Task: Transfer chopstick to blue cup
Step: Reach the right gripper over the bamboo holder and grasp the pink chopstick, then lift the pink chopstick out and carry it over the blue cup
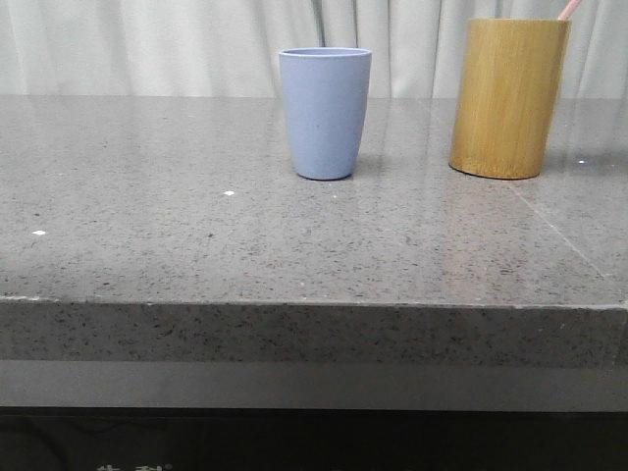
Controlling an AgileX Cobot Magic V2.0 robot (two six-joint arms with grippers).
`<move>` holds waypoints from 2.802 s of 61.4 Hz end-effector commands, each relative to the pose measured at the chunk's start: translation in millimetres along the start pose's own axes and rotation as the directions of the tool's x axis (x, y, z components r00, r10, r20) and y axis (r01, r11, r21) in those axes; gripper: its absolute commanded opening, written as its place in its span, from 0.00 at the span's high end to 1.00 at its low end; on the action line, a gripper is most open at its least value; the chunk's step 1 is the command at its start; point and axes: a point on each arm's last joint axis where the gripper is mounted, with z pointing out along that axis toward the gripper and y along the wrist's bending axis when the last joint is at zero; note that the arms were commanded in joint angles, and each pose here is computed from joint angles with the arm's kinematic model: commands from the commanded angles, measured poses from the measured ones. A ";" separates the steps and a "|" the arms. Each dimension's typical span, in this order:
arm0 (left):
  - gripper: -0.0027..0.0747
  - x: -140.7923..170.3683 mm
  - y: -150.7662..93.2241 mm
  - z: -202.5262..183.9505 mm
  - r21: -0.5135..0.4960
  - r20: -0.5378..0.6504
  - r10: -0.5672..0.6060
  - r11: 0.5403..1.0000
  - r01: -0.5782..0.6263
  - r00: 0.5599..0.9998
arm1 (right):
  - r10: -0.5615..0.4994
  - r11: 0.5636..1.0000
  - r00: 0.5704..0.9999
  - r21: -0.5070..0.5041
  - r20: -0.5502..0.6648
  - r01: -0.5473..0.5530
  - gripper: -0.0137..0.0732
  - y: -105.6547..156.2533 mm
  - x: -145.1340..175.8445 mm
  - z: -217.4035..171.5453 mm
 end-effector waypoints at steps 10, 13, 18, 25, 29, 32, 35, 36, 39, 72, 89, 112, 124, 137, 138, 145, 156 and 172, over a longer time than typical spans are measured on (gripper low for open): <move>0.56 -12.8 -1.4 -8.6 0.011 0.109 -0.015 1.000 0.014 0.994 | -0.028 1.000 0.995 0.002 0.093 0.028 0.37 6.7 -15.2 -11.1; 0.56 -12.8 -1.4 -8.6 0.011 0.109 -0.015 1.000 0.014 0.994 | -0.029 1.000 0.995 0.004 0.095 0.028 0.43 6.6 -15.4 -11.1; 0.56 -12.9 -1.4 -8.0 0.011 0.108 -0.015 1.000 0.014 0.994 | -0.029 1.000 0.995 0.006 0.099 0.028 0.52 6.4 -15.7 -11.2; 0.56 -13.0 -1.3 -6.6 0.011 0.103 -0.016 1.000 0.014 0.995 | -0.029 1.000 0.995 0.005 0.098 0.028 0.62 6.5 -15.6 -11.2; 0.56 -13.0 -1.3 -6.6 0.011 0.103 -0.016 1.000 0.014 0.995 | -0.029 1.000 0.995 0.004 0.096 0.028 0.69 6.6 -15.4 -11.1; 0.56 -13.0 -1.3 -6.6 0.011 0.103 -0.016 1.000 0.014 0.995 | -0.029 1.000 0.995 0.004 0.096 0.028 0.73 6.6 -15.4 -11.1; 0.56 -13.0 -1.3 -6.6 0.011 0.103 -0.016 1.000 0.014 0.995 | -0.029 1.000 0.995 0.004 0.096 0.028 0.77 6.6 -15.4 -11.1; 0.56 -13.0 -1.3 -6.6 0.011 0.103 -0.016 1.000 0.014 0.995 | -0.029 1.000 0.995 0.004 0.096 0.028 0.79 6.6 -15.4 -11.1; 0.56 -13.0 -1.3 -6.6 0.011 0.103 -0.016 1.000 0.014 0.995 | -0.029 1.000 0.995 0.004 0.096 0.028 0.82 6.6 -15.4 -11.1; 0.56 -13.0 -1.3 -6.6 0.011 0.103 -0.016 1.000 0.014 0.995 | -0.168 0.985 0.977 0.043 0.133 0.164 0.97 26.2 -32.5 -45.5; 0.56 -13.0 -1.3 -6.6 0.011 0.103 -0.016 1.000 0.014 0.995 | -0.331 0.943 0.917 0.047 0.222 0.329 0.97 72.2 -58.7 -113.4; 0.56 -13.0 -1.3 -6.6 0.011 0.103 -0.016 1.000 0.014 0.995 | -0.468 0.848 0.843 -0.134 0.265 0.513 0.97 153.6 -45.7 -130.7; 0.56 -13.0 -1.3 -6.6 0.011 0.103 -0.016 1.000 0.014 0.995 | -0.578 0.771 0.778 -0.147 0.246 0.620 0.97 195.5 -34.8 -87.7; 0.56 -13.0 -1.3 -6.6 0.011 0.103 -0.016 1.000 0.014 0.995 | -0.645 0.746 0.751 -0.097 0.144 0.659 0.97 208.1 -25.6 -36.3; 0.56 -13.0 -1.3 -6.6 0.011 0.103 -0.016 1.000 0.014 0.995 | -0.646 0.745 0.750 -0.096 0.141 0.660 0.97 208.1 -25.4 -33.5; 0.56 -13.0 -1.3 -6.6 0.011 0.103 -0.016 1.000 0.014 0.995 | -0.648 0.748 0.754 -0.099 0.111 0.657 0.97 205.8 -24.2 -9.1; 0.56 -13.0 -1.3 -6.6 0.011 0.103 -0.016 1.000 0.014 0.995 | -0.645 0.754 0.761 -0.110 0.067 0.648 0.96 201.8 -20.7 20.8; 0.56 -13.0 -1.3 -6.6 0.011 0.103 -0.016 1.000 0.014 0.995 | -0.643 0.758 0.766 -0.123 0.022 0.640 0.93 198.0 -16.0 43.3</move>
